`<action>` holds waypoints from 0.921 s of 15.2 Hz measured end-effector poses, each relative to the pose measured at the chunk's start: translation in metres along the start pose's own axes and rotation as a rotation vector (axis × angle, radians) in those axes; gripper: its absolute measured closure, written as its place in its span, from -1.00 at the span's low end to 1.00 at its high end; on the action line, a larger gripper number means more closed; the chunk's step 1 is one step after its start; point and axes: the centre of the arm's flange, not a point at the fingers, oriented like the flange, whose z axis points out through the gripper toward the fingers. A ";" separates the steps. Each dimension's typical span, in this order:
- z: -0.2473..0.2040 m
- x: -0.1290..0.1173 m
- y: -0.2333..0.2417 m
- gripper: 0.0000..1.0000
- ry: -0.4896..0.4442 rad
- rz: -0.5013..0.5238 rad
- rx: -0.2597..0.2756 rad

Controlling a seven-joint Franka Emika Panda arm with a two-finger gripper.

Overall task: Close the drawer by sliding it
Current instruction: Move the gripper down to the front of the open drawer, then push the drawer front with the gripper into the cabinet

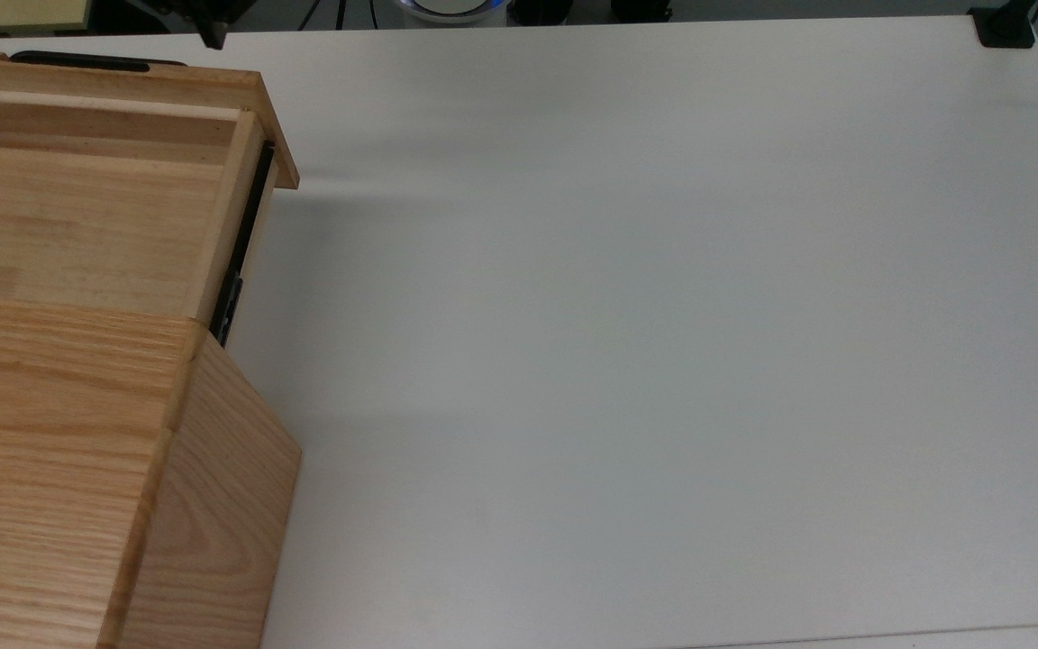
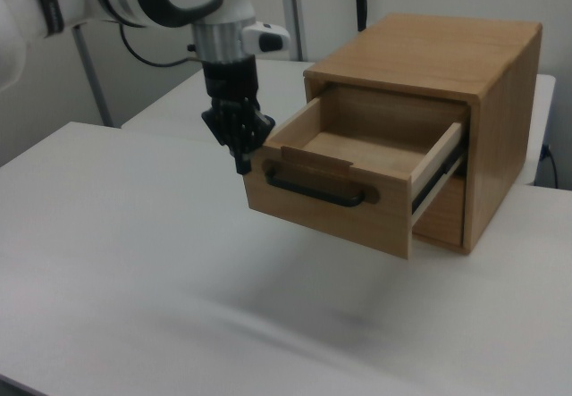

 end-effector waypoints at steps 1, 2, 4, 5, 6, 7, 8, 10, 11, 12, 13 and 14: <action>0.004 0.002 0.007 0.98 -0.002 0.005 0.000; 0.008 0.005 0.013 0.98 0.000 0.014 0.000; 0.013 0.008 0.026 0.98 0.011 0.024 -0.002; 0.014 0.010 0.031 0.98 0.020 0.028 -0.004; 0.015 0.012 0.036 0.98 0.035 0.033 -0.007; 0.018 0.016 0.040 0.98 0.048 0.038 -0.010; 0.021 0.020 0.043 0.98 0.060 0.041 -0.014; 0.026 0.031 0.045 0.98 0.098 0.043 -0.025; 0.028 0.037 0.046 0.98 0.121 0.044 -0.030; 0.030 0.042 0.046 0.98 0.144 0.048 -0.032; 0.032 0.048 0.047 0.98 0.172 0.057 -0.032; 0.032 0.055 0.047 0.98 0.207 0.074 -0.030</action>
